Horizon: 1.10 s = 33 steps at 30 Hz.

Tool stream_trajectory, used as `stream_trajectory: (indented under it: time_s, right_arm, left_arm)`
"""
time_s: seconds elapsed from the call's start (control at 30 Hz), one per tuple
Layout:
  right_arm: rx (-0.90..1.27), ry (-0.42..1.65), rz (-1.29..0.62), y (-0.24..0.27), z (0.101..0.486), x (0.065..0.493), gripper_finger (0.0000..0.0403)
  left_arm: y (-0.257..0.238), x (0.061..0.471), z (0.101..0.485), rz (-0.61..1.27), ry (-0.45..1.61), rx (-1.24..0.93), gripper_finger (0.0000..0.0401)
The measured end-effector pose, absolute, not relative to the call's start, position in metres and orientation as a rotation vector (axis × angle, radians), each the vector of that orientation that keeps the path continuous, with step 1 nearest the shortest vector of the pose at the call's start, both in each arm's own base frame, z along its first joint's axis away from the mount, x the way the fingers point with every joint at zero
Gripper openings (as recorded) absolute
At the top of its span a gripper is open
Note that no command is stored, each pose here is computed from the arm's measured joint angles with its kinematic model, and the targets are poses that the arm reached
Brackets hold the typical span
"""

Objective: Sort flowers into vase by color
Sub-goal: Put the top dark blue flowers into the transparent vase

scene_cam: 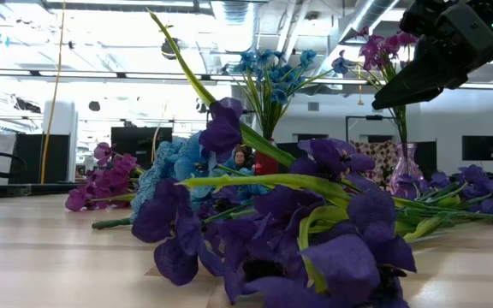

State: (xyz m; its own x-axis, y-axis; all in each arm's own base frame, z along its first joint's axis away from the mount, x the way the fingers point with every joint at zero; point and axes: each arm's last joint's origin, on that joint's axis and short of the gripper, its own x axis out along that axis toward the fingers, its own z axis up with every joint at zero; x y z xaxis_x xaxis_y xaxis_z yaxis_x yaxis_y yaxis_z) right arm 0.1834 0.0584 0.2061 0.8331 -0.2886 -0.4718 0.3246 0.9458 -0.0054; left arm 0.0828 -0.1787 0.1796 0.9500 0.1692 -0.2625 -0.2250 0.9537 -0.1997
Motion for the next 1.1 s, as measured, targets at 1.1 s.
stream_trajectory:
  time_s: [1.1]
  right_arm:
    - [0.076, 0.488, -0.325, 0.058, 0.206, 0.183, 0.0230]
  left_arm:
    - [-0.150, 0.072, 0.228, 0.005, 0.409, -0.430, 0.0194]
